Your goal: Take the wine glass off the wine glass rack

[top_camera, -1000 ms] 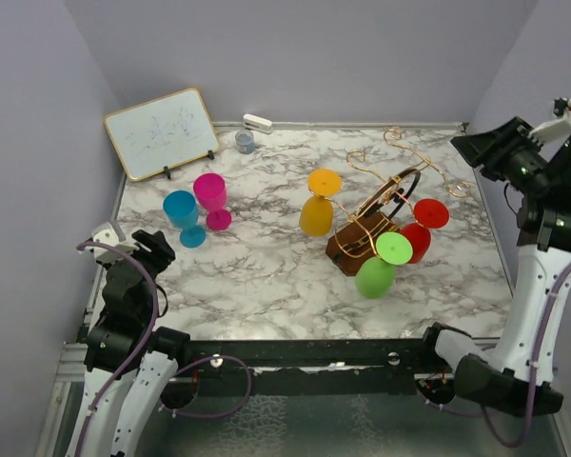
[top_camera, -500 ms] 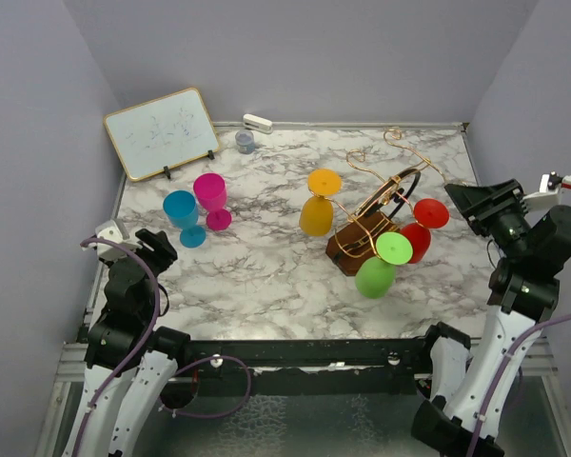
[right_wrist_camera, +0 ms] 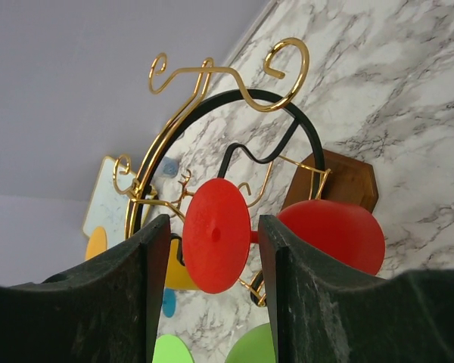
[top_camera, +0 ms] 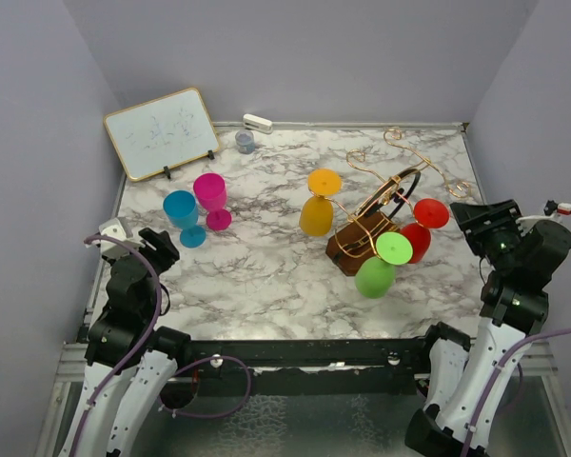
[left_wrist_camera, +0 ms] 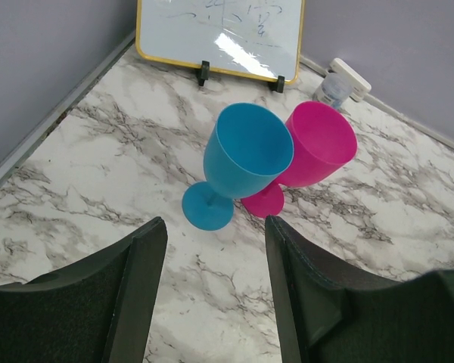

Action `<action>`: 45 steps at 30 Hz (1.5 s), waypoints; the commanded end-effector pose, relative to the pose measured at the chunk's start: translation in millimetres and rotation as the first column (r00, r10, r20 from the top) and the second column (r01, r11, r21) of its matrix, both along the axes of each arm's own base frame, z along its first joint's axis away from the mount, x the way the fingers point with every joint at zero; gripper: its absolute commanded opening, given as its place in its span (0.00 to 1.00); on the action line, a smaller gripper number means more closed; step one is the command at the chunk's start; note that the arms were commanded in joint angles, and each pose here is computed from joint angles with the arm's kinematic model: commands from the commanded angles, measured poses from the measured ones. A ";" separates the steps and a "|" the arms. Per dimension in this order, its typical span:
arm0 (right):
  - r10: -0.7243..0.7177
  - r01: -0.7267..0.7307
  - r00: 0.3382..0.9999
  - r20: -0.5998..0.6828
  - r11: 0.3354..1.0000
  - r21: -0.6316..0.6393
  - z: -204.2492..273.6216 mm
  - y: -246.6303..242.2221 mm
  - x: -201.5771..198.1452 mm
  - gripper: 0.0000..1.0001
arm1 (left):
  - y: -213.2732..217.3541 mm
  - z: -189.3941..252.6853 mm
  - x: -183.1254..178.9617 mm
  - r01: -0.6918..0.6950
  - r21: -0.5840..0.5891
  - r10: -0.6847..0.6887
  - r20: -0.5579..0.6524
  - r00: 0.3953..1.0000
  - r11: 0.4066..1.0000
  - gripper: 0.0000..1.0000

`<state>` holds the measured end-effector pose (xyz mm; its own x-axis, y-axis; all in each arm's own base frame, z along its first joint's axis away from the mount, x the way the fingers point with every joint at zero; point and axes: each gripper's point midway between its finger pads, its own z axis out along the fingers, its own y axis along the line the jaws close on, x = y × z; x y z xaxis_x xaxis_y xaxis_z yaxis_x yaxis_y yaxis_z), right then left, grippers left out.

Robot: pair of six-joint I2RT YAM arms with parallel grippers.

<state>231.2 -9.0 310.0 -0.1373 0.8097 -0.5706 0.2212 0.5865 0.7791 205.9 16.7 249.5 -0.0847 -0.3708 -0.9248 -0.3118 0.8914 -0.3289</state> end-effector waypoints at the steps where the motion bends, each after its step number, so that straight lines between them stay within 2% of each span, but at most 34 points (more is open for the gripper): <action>1: -0.030 0.030 0.999 -0.034 1.000 -0.001 -16.1 -5.0 -2.4 0.50 | -5.2 5.9 0.1 0.033 0.005 -0.033 0.003 0.999 0.999 0.57; 7: 0.064 -0.064 0.998 0.009 0.996 0.065 -27.2 12.4 1.3 0.50 | -5.5 5.9 0.1 0.035 0.005 -0.035 0.003 0.999 0.999 0.57; 17: 0.107 -0.112 0.993 0.051 0.988 0.110 -31.9 23.4 0.1 0.45 | -6.7 5.2 0.9 0.038 0.003 -0.038 0.000 0.999 0.999 0.57; 23: 0.099 -0.106 0.993 0.060 0.984 0.143 -33.7 24.3 0.7 0.30 | -7.2 3.9 1.4 0.041 0.006 -0.041 -0.006 0.999 0.999 0.57; 28: 0.071 -0.080 0.995 0.068 0.986 0.148 -30.4 22.0 -0.6 0.25 | -7.6 3.1 2.2 0.041 0.006 -0.041 -0.010 0.999 0.999 0.57; 39: 0.034 -0.050 0.995 0.090 0.983 0.178 -18.1 22.0 -4.8 0.03 | -8.9 2.2 3.6 0.047 0.007 -0.047 -0.014 0.999 0.999 0.57; 45: 0.015 -0.033 0.996 0.091 0.980 0.195 -10.6 22.1 -7.6 0.01 | -9.3 1.1 4.0 0.048 0.007 -0.048 -0.019 0.999 0.999 0.57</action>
